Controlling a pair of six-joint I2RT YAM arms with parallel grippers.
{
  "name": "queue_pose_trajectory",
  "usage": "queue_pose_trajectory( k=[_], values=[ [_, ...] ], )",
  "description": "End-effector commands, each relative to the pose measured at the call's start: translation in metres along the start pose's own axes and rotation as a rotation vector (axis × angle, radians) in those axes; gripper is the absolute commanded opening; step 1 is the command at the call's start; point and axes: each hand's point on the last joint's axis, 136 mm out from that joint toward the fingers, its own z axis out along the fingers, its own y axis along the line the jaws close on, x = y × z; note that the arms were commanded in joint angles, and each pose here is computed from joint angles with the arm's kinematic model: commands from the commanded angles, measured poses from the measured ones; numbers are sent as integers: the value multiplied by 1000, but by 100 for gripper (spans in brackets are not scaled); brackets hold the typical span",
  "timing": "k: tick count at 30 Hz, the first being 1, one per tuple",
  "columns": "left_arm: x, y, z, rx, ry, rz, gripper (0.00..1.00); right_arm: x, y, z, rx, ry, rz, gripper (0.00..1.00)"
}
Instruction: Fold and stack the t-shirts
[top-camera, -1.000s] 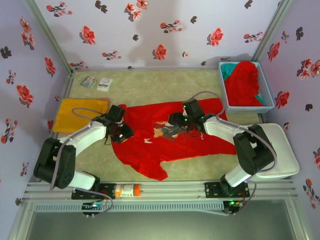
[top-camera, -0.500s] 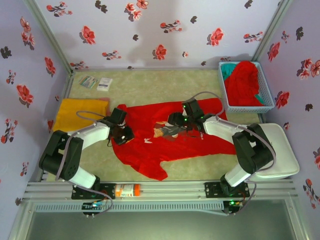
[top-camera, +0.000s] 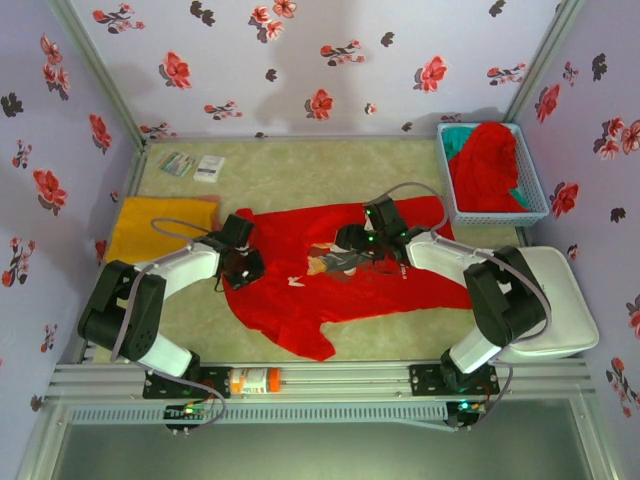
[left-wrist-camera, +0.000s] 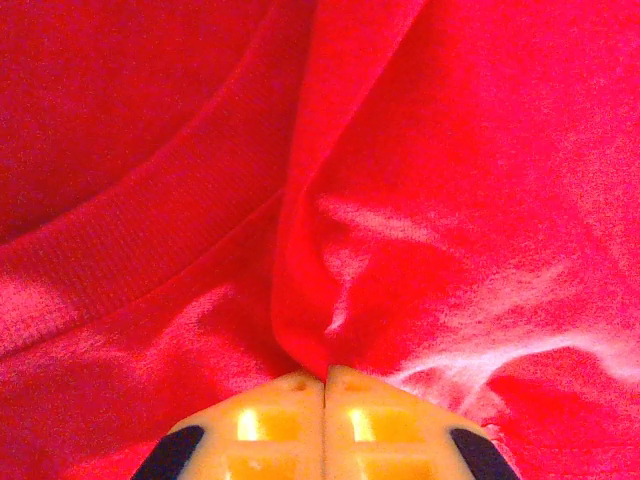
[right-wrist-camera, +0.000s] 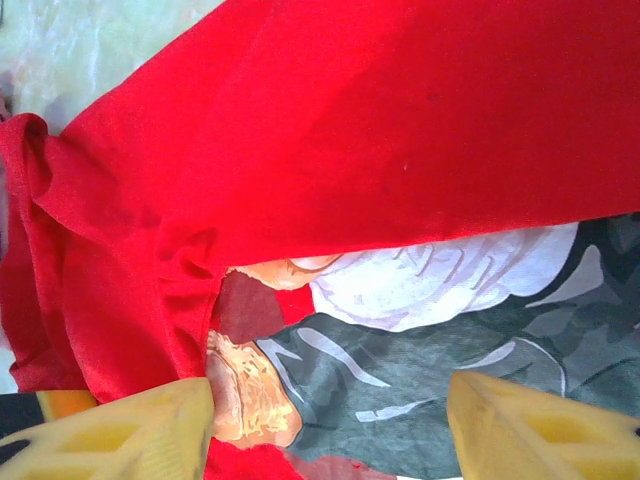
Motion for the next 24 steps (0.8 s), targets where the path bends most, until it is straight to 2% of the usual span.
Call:
queue_pose_trajectory(
  k=[1, 9, 19, 20, 22, 23, 24],
  values=[
    [-7, -6, -19, -2, -30, 21, 0, -2, 7, 0, -3, 6, -10, 63],
    [3, 4, -50, -50, -13, 60, 0, -1, 6, 3, -1, 16, -7, 63],
    [-3, 21, -57, -98, 19, 65, 1, -3, 3, 1, 28, 8, -20, 63],
    [-6, 21, -59, -99, 15, 70, 7, -4, 3, 1, 35, 6, -25, 63],
    [-14, 18, -65, -103, 19, 90, 33, -8, 4, -1, 47, 6, -36, 63],
    [-19, 16, -67, -108, 20, 104, 39, -9, 5, -2, 52, 5, -43, 63],
    [-25, 14, -70, -117, 15, 117, 40, -11, 5, -3, 61, 2, -54, 63]
  ],
)
